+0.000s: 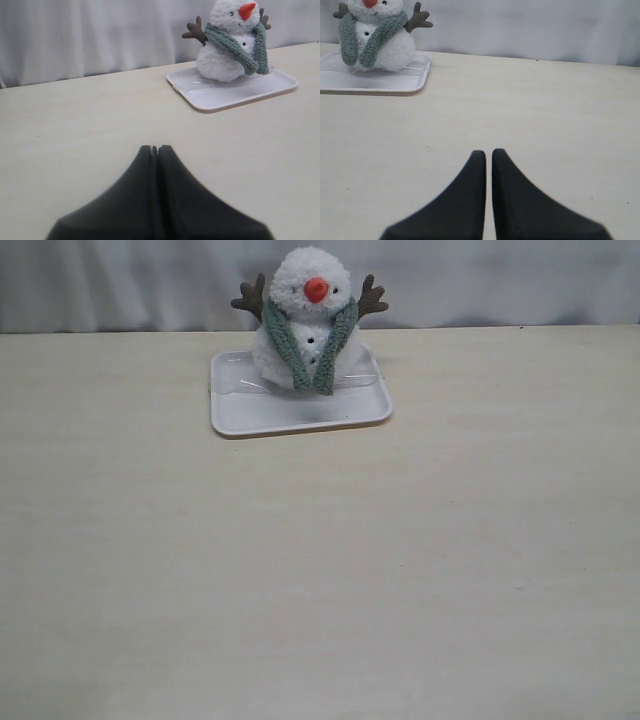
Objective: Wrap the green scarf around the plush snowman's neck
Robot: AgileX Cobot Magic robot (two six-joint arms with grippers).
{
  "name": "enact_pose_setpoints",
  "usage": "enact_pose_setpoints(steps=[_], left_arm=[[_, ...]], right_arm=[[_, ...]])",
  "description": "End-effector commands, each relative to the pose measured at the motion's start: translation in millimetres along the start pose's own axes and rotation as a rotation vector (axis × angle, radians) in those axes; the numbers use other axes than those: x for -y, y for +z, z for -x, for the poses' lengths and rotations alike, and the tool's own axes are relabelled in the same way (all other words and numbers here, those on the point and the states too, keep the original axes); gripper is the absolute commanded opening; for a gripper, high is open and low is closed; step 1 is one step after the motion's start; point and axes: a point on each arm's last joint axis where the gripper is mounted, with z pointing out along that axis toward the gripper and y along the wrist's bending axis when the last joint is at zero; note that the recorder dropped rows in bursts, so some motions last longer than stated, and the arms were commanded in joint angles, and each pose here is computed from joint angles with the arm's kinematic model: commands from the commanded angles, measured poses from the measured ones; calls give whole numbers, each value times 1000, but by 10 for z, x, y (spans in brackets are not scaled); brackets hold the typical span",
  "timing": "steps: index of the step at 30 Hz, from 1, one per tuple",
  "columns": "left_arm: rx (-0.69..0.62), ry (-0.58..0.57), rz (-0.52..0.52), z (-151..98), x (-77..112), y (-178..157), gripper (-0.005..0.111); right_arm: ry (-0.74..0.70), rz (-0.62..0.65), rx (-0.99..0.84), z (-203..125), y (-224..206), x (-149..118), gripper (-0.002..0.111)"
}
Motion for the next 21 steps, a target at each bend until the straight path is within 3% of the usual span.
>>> enact_pose_setpoints(steps=[1, 10, 15, 21], left_arm=[[4, 8, 6, -5, -4, 2, 0], [0, 8, 6, -9, -4, 2, 0], [0, 8, 6, -9, -4, 2, 0], [0, 8, 6, -9, -4, 2, 0]], right_arm=[[-9, -9, -5, -13, -1, 6, 4], [-26, -9, 1, -7, -1, 4, 4], [-3, -95, -7, -12, -4, 52, 4], [0, -107, -8, -12, -4, 58, 4]])
